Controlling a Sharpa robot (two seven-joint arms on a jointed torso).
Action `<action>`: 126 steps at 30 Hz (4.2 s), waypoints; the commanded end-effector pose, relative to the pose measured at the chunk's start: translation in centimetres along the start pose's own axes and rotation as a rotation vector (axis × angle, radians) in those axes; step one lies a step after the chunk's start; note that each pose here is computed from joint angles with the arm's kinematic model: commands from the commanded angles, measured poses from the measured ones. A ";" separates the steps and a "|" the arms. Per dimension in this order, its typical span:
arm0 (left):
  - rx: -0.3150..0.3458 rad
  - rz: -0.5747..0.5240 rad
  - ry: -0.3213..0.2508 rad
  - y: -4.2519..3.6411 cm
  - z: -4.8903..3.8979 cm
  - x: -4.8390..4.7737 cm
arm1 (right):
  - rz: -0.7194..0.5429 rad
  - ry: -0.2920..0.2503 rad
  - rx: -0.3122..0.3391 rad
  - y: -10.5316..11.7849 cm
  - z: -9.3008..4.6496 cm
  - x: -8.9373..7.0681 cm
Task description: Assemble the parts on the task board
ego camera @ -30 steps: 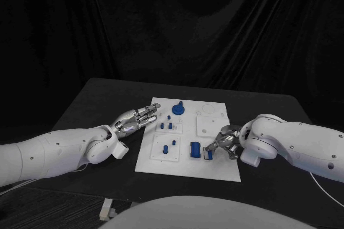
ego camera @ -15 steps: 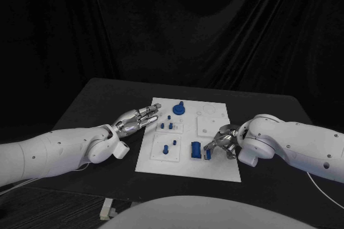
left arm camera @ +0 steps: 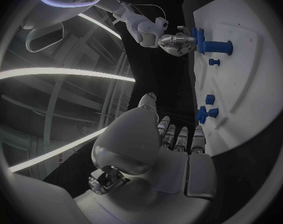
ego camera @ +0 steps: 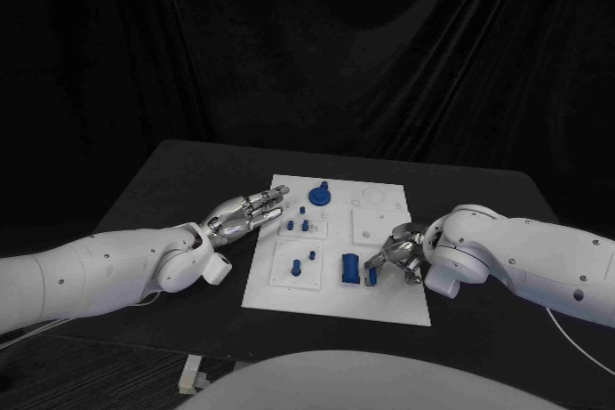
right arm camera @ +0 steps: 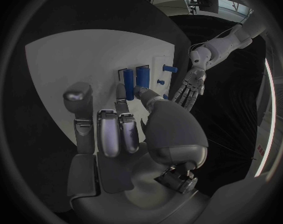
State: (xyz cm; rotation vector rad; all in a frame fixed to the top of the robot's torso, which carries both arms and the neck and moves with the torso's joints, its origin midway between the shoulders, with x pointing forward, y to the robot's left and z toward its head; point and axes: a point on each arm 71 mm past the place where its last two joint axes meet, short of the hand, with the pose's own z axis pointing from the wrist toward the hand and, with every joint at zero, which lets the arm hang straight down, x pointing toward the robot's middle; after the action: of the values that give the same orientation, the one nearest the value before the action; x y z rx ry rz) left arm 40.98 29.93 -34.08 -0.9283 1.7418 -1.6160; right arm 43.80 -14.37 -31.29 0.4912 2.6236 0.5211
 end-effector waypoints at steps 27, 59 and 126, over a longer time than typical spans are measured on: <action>0.138 -0.024 0.028 -0.91 0.24 0.35 | -0.073 -0.026 0.015 -0.1 0.5 0.2; 0.127 -0.030 0.034 -0.80 0.26 0.28 | -0.077 -0.016 0.024 -0.3 0.7 0.3; 0.119 -0.041 0.046 -0.74 0.23 0.31 | -0.305 -0.233 -0.149 -2.8 -1.8 2.1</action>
State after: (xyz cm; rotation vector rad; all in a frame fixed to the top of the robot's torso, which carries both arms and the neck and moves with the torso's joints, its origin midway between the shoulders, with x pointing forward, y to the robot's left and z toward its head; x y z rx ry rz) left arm 41.05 29.69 -34.19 -0.9310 1.7615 -1.6588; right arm 40.47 -16.35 -31.50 0.0920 2.3574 0.5411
